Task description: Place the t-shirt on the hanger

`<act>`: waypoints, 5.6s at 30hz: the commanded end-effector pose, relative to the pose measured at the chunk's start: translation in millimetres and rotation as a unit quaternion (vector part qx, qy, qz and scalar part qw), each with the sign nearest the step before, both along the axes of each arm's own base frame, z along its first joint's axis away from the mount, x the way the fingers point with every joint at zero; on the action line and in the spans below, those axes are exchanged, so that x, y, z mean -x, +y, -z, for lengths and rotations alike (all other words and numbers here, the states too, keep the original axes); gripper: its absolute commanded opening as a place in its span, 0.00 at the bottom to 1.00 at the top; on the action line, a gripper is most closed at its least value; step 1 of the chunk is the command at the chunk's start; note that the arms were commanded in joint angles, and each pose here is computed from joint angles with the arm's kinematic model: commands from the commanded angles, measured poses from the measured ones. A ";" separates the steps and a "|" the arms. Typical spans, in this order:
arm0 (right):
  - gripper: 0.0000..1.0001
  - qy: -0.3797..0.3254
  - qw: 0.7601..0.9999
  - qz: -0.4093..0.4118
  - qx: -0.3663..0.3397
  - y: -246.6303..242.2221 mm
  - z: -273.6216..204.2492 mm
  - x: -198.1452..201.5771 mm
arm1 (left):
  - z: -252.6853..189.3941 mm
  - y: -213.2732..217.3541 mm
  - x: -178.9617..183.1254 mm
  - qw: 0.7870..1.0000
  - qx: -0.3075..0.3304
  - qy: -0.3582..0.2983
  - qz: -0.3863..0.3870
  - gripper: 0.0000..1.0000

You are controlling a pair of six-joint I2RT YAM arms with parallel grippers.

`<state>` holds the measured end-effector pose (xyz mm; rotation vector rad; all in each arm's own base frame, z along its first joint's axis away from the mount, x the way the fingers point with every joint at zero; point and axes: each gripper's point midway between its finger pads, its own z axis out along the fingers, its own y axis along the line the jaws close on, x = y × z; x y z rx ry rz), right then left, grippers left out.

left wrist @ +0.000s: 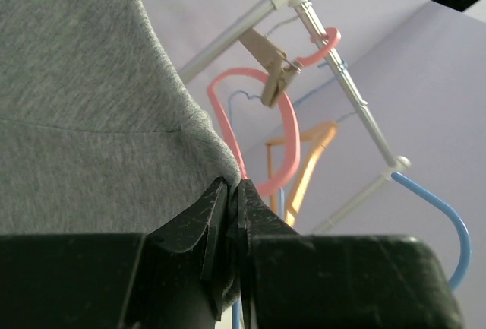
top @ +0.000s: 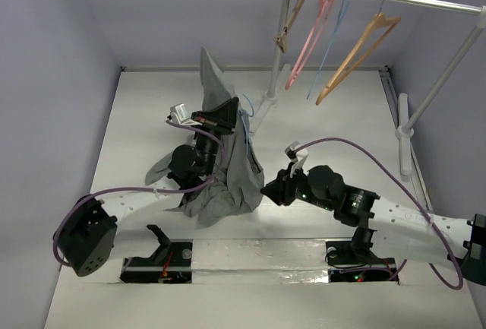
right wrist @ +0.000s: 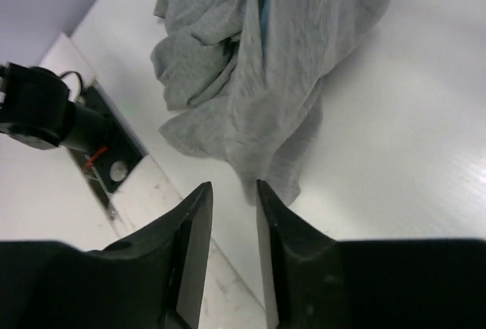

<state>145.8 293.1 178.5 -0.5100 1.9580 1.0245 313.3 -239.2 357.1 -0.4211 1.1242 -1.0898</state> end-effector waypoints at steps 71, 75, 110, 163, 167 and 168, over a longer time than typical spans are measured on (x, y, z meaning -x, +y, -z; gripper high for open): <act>0.00 -0.224 0.971 0.059 -0.052 54.4 -179.7 -82.0 | -29.1 16.0 59.8 0.993 0.061 -0.011 0.099 0.00; 0.00 -0.276 0.958 0.031 -0.072 61.5 -261.0 -77.3 | -120.5 37.9 80.2 0.990 0.072 -0.087 0.083 0.00; 0.00 -0.166 0.985 -0.031 -0.045 79.8 -186.0 -51.7 | -17.3 56.3 53.3 0.997 0.081 0.007 0.010 0.00; 0.27 -0.117 0.991 0.031 -0.053 66.6 -118.7 -94.2 | 37.9 47.8 74.1 0.974 0.164 0.047 0.146 0.00; 0.43 -0.110 0.992 0.031 -0.048 58.0 -120.8 -88.1 | 37.0 49.3 72.7 0.975 0.167 0.041 0.141 0.00; 0.47 -0.108 0.993 0.034 -0.042 54.8 -119.2 -87.2 | 37.0 49.3 71.4 0.976 0.166 0.042 0.137 0.00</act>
